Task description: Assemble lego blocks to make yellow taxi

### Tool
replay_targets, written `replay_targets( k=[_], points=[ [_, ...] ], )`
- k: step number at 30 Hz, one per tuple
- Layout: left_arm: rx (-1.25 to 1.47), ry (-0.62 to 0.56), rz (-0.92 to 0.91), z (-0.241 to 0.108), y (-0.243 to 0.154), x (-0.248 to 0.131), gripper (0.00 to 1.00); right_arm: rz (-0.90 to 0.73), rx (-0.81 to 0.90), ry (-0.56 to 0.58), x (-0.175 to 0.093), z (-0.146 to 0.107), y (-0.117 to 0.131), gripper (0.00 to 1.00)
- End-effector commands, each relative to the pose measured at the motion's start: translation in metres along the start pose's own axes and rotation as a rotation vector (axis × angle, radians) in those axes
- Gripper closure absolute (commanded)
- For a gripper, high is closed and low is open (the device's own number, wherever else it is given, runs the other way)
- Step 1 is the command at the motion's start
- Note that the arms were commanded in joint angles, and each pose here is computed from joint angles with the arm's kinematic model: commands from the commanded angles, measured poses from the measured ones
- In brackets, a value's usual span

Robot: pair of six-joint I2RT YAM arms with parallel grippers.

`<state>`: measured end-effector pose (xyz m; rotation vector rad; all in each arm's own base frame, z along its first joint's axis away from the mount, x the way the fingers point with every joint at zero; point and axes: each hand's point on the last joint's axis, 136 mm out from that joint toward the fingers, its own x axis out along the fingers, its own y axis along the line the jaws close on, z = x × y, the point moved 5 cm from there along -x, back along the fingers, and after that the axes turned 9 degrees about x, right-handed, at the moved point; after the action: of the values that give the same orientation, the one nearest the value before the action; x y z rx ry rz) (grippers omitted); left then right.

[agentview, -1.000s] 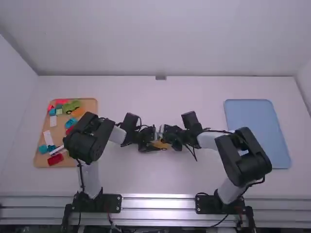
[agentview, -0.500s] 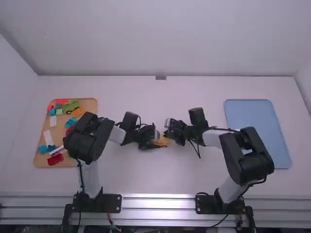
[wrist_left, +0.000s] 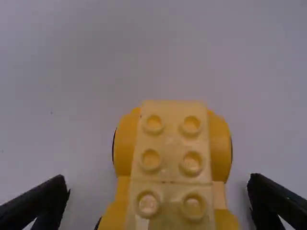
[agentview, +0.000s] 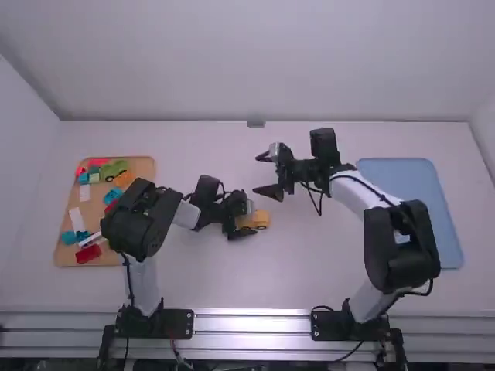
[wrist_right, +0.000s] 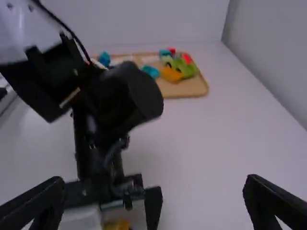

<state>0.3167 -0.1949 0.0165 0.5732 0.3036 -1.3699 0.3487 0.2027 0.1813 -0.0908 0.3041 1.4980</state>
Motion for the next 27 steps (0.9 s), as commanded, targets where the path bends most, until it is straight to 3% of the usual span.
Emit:
replay_targets(
  k=[1,9,15,21,24,26,27],
  points=[
    [-0.09,0.008,0.009,0.0,0.006,0.001,0.01,0.044,-0.062,-0.059,-0.007,0.038,0.004,0.01],
    [-0.117,0.12,0.059,0.029,0.022,-0.027,0.01,0.073,-0.034,-0.088,-0.005,0.084,0.003,0.01],
    [-0.109,0.239,0.155,0.073,0.027,-0.079,0.01,0.078,-0.031,-0.114,-0.009,0.113,0.001,0.01],
    [-0.107,0.322,0.276,0.1,0.019,-0.124,0.01,0.087,-0.072,-0.138,-0.009,0.125,0.001,0.01],
    [-0.24,0.369,0.475,0.106,0.03,-0.15,0.01,0.097,-0.076,-0.146,-0.005,0.129,0.004,0.01],
    [-0.517,0.427,0.864,0.103,0.045,-0.196,0.01,0.104,-0.107,-0.153,-0.001,0.132,0.006,0.01],
    [-0.53,0.43,0.888,0.103,0.045,-0.199,0.01,0.104,-0.108,-0.153,-0.001,0.132,0.006,0.01]
  ],
)
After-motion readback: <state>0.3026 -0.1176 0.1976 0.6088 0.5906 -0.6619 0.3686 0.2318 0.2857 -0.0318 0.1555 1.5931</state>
